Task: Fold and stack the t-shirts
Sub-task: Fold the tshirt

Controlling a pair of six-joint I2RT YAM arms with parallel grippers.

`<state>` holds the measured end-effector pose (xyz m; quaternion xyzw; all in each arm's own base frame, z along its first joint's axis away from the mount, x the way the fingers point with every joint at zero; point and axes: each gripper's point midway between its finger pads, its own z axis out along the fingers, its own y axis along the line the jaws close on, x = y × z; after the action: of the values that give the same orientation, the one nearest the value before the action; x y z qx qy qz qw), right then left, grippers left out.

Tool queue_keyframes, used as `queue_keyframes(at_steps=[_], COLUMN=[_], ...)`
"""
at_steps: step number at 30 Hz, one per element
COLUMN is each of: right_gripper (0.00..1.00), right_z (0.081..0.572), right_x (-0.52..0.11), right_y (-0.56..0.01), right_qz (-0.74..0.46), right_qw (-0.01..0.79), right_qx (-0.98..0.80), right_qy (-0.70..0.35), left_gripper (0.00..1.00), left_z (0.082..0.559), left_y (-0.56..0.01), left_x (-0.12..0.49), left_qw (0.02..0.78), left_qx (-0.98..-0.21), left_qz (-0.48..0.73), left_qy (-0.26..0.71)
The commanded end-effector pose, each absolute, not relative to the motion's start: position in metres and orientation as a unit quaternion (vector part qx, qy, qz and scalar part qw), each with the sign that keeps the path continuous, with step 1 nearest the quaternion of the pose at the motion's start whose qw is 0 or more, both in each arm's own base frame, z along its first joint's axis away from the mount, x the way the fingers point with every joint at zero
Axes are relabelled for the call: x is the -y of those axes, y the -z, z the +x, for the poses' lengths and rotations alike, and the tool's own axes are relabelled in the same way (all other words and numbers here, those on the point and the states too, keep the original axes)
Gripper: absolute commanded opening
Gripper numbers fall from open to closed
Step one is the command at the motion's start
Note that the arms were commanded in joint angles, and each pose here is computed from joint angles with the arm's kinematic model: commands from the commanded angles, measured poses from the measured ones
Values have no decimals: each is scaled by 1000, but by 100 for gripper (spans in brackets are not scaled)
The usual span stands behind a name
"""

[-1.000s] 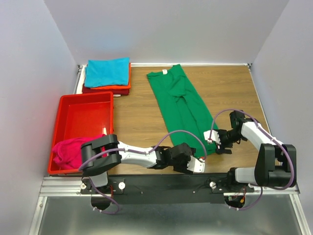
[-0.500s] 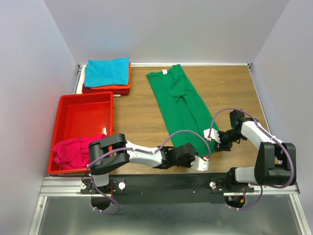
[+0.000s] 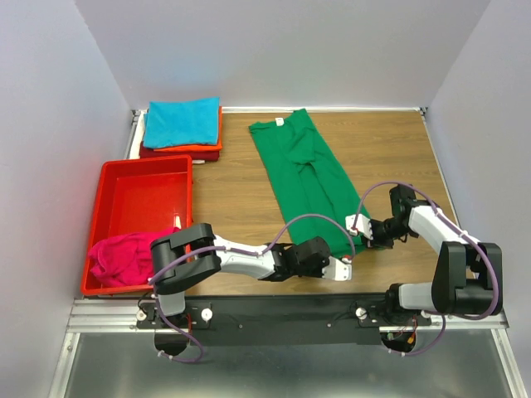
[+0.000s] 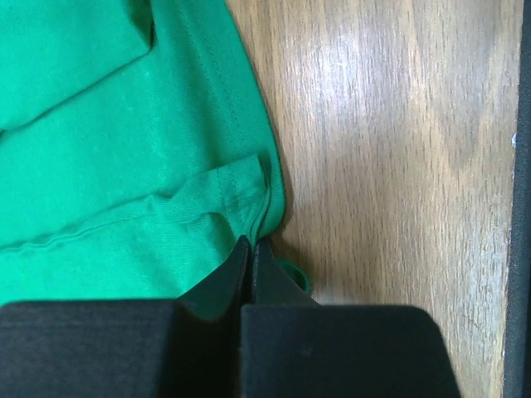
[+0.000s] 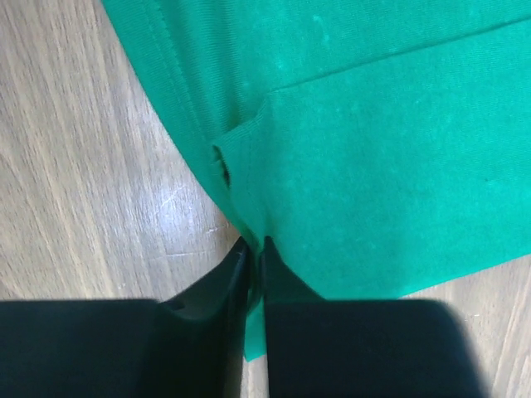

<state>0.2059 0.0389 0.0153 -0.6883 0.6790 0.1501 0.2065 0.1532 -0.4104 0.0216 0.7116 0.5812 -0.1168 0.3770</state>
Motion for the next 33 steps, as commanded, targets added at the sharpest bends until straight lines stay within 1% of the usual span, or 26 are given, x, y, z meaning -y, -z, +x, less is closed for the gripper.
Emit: queue_keyframes(at_steps=[1,5,8,11,13,17,21,24,26,27,28,30,31,33], right_gripper=[1,0,0,0,1,0,0,0,1,0,1,0,0,0], right_z=[192,180,190,205,212,227,250,280,294,309,326,338,357,377], right_x=[-38,-42,-47,-50,-52,-59,-66,-67,-79,-82,-87,-94,-99,-103], right_y=[-17,-31,-47,-64,-72,-87,-102,-114,-110,-118,-120,-110,-109,-108], right_qz=[-678,-680,-669,-662,-658,-656,-641,-633,-632,-632,-621,-621,-613,-598], right_qw=[192,188,211,235,243,259,276,295,289,299,299,292,291,291], right_qx=[-691,-685,-690,-692,-693,-688,-697,-701,-703,-702,-712,-714,-722,-734], right_qy=[-162,-182,-177,-169,-167,-171,-167,-144,-148,-139,-133,-137,-135,-135], left_gripper=[0,0,0,0,0,0,0,0,0,0,0,0,0,0], left_z=[148,147,140,137,139,158,190,221,246,255,275,291,302,331], left_y=[-11,-27,-46,-75,-85,-108,-120,-122,-130,-132,-144,-140,-140,-148], left_x=[384,381,385,388,388,388,381,371,367,366,367,361,363,355], left_qw=[338,347,359,385,394,418,437,446,460,464,477,476,476,488], left_qx=[-596,-582,-559,-535,-528,-528,-537,-556,-565,-569,-572,-582,-582,-592], left_qz=[719,724,730,730,729,714,698,681,665,660,648,642,642,627], left_qy=[115,129,158,180,186,192,181,169,163,161,157,152,152,139])
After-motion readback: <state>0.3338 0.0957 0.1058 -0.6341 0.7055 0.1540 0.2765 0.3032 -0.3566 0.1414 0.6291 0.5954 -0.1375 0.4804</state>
